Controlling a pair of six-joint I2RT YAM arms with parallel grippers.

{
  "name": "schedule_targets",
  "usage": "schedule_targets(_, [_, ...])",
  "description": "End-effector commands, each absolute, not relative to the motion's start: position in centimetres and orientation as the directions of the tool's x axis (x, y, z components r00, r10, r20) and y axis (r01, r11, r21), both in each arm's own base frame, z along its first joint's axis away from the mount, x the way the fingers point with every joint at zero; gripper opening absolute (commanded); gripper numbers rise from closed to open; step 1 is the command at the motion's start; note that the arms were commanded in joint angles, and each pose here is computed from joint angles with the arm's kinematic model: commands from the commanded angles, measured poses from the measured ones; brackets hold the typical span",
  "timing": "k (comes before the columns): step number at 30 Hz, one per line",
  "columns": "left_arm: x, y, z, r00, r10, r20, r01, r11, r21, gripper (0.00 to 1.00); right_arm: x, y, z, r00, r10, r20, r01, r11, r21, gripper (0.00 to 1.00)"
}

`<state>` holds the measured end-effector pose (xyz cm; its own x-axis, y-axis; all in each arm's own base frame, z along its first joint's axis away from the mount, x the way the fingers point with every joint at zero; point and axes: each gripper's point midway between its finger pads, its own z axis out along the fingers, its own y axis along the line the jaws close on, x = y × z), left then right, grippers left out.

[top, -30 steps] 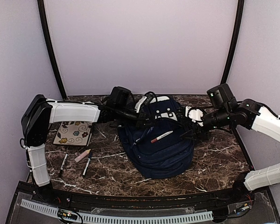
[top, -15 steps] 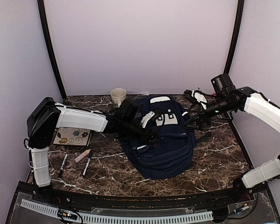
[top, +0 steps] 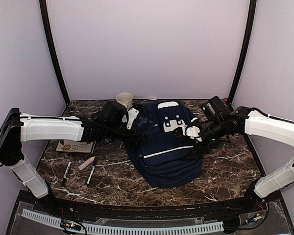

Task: Pack the student bag
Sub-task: Pick up the pen at the center of the board.

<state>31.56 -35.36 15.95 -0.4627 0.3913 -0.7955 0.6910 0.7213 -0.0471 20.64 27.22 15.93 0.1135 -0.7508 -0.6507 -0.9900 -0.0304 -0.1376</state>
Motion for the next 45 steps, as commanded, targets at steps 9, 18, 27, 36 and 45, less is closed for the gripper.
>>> schedule_targets(9, [28.4,-24.0,9.9,-0.744,0.316,-0.588,0.377,0.926,0.020,0.83,21.1,30.4,11.4,0.266,-0.827,-0.495,-0.931,-0.087,-0.354,0.69])
schedule_targets(18, [28.5,-20.5,5.8,-0.844,0.284,-0.456,0.293,0.955,0.053,0.62,24.8,30.9,11.5,0.142,-0.864,-0.484,-0.908,0.081,-0.411,0.20])
schedule_targets(27, [31.2,-18.5,3.5,-0.874,0.238,-0.423,0.201,0.971,0.132,0.64,23.9,31.1,11.6,0.139,-0.848,-0.512,-0.924,0.076,-0.376,0.09])
schedule_targets(36, [32.2,-16.0,2.8,-0.887,0.207,-0.412,0.113,0.964,0.241,0.70,23.6,31.1,11.1,0.138,-0.849,-0.510,-0.930,0.066,-0.362,0.08])
schedule_targets(45, [32.3,-14.0,2.3,-0.896,0.178,-0.406,0.059,0.956,0.287,0.75,23.4,31.1,10.4,0.133,-0.855,-0.502,-0.939,0.054,-0.341,0.08])
